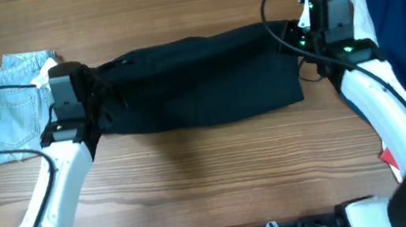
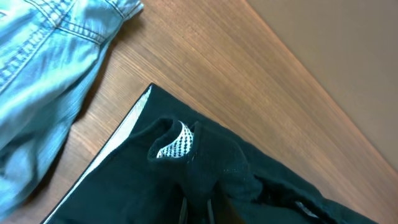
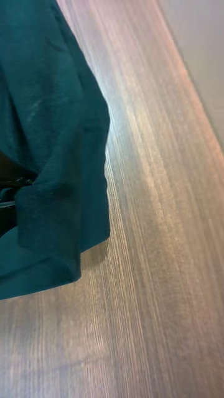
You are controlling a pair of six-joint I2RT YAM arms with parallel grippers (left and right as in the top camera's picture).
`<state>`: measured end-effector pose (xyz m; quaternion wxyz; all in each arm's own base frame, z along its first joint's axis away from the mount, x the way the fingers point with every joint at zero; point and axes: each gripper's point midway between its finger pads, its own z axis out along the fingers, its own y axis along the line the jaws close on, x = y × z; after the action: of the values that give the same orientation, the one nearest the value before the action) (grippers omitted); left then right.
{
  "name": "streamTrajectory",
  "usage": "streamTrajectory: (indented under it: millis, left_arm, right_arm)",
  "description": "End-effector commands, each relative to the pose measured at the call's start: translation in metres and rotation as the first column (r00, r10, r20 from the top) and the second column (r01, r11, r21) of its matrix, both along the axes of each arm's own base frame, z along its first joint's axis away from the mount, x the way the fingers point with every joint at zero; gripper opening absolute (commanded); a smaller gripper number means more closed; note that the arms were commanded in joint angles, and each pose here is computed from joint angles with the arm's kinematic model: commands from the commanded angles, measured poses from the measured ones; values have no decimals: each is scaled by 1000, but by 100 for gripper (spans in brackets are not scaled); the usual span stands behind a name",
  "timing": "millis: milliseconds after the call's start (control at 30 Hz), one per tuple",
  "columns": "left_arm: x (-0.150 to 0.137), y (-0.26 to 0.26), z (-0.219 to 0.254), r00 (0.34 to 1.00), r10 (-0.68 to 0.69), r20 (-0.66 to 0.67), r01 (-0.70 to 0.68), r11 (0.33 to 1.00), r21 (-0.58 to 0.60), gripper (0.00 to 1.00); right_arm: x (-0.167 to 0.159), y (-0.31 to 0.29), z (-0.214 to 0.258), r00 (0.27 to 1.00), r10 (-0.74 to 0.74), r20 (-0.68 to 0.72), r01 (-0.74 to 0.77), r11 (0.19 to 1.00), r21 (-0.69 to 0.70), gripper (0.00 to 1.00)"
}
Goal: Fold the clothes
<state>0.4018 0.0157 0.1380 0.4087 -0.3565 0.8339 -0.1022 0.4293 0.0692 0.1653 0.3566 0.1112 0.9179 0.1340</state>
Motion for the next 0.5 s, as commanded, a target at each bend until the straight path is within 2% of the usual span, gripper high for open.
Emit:
streamTrajectory:
  millis: [0,100,133,167,200,233,300,333,467]
  left_arm:
    - [13,19,-6,998,62,10,-62,997,48,9]
    - [18,19,-15,998,62,4,-62,997,48,12]
    - [19,18,-17,998,62,2,-62,997,48,16]
    - [21,18,-19,998,62,2,-62,997,48,24]
    - [22,18,-21,998,62,2,-62,997,48,38]
    - [24,18,-23,998,62,3,-62,997,48,55]
    - [28,18,-23,998,58,16,-59,997,47,93]
    - [29,16,-22,999,38,18,-39,998,57,100]
    - [29,7,-20,997,-72,2,72,992,102,100]
  right_arm:
    - [18,-11,-10,999,-33,7,34,999,-32,4]
    - [26,-9,-19,1000,-27,11,27,999,-23,4]
    - [29,-8,-21,1000,-27,14,27,999,-21,4]
    - [31,-7,-23,1000,-26,17,26,999,-21,5]
    - [34,-7,-26,999,-26,19,26,999,-20,6]
    - [37,-6,-28,999,-23,24,24,1000,-16,12]
    - [41,-1,-31,1000,-6,28,6,1000,2,41]
    - [42,1,-33,1000,1,29,-2,1000,10,54]
    - [42,3,-34,1000,11,25,-11,1000,17,80]
